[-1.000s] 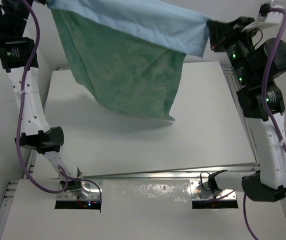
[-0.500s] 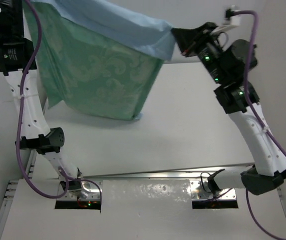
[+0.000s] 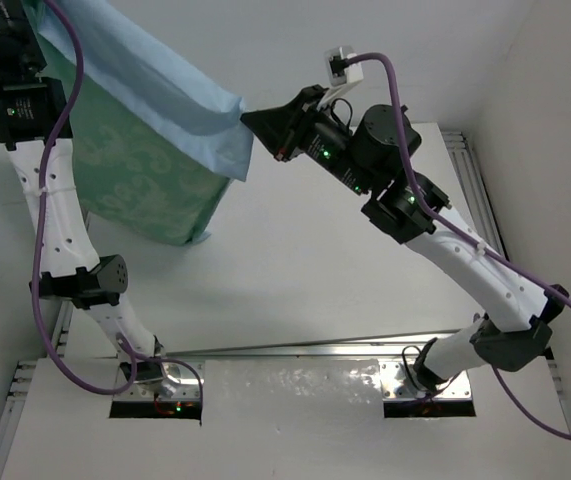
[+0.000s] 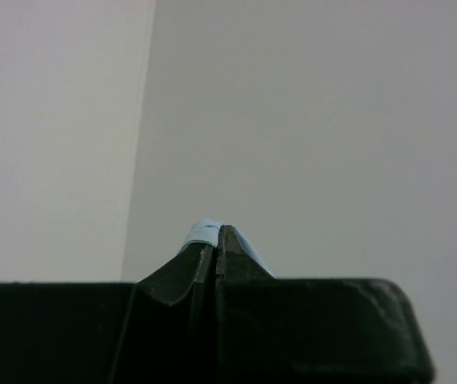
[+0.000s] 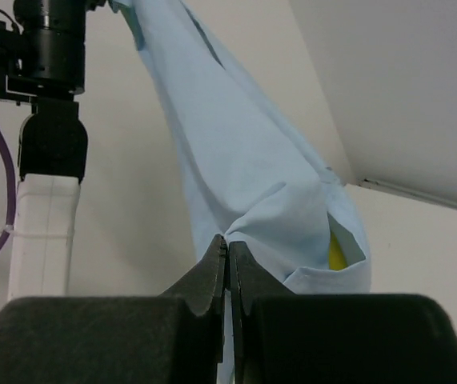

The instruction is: Put the pillow into the pillowcase

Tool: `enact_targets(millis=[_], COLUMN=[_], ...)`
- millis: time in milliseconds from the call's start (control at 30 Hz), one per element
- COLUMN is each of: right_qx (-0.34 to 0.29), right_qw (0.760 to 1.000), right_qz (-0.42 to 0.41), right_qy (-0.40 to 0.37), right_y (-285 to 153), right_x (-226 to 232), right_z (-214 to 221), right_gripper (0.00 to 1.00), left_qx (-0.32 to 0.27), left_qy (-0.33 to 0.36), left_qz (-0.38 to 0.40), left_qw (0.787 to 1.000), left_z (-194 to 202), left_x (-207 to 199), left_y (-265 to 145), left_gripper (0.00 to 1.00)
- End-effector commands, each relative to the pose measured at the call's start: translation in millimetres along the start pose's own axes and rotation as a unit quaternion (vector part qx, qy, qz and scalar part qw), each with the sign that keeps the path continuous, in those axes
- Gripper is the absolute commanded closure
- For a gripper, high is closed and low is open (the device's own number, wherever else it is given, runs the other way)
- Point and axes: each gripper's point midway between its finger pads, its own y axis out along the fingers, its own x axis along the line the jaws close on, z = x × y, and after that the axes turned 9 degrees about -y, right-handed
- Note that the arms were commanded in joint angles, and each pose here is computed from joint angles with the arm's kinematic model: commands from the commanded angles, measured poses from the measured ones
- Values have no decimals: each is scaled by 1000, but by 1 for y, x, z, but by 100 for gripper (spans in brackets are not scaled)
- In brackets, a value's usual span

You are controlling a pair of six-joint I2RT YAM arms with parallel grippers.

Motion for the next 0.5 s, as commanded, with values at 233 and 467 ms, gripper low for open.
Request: enact_targets(millis=[233,467], right_qx=[-29,13], right_qw=[974,889], right_qz=[218,452], right_qy=[57,79], right_y=[-73,-199], right_x=[-86,-176], right_z=[40,132], right_gripper=[100,100], left_qx=[207,422], left_qy=[-92,-110], left_qz=[200,331], left_qw=[953,837], left_z=[211,417], left_x=[-168,-336], left_y=[-60,-251], left_gripper=[100,100])
